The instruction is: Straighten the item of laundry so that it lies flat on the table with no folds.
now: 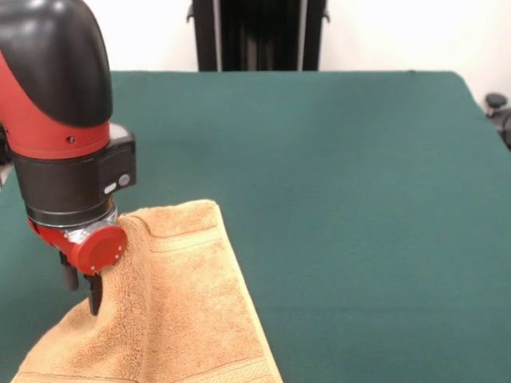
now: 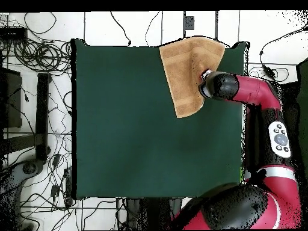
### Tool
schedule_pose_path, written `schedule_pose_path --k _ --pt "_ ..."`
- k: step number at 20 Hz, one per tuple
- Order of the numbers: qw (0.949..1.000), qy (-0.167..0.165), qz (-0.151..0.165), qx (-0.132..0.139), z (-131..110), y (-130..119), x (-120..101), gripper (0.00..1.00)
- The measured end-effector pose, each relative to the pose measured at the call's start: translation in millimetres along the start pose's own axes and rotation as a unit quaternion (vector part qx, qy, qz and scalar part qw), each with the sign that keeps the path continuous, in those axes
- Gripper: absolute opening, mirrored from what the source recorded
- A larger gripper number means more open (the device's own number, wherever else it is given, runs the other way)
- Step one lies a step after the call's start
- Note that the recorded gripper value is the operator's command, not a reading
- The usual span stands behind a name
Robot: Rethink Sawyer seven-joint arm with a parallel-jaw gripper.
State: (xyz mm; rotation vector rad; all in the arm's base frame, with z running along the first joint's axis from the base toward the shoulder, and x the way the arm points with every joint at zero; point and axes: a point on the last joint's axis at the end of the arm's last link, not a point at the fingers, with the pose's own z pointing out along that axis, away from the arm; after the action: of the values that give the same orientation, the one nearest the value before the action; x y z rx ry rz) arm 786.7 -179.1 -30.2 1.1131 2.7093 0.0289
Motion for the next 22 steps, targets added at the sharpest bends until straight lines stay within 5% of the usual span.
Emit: schedule_pose_path --k 12,18,22 --pt "0.9998 0.016 0.014 0.000 -2 -4 -1 1.00" --pt "0.9975 0.045 0.050 -0.021 -4 -11 1 1.00" --pt "0.9917 0.079 0.090 -0.046 -5 -19 3 1.00"
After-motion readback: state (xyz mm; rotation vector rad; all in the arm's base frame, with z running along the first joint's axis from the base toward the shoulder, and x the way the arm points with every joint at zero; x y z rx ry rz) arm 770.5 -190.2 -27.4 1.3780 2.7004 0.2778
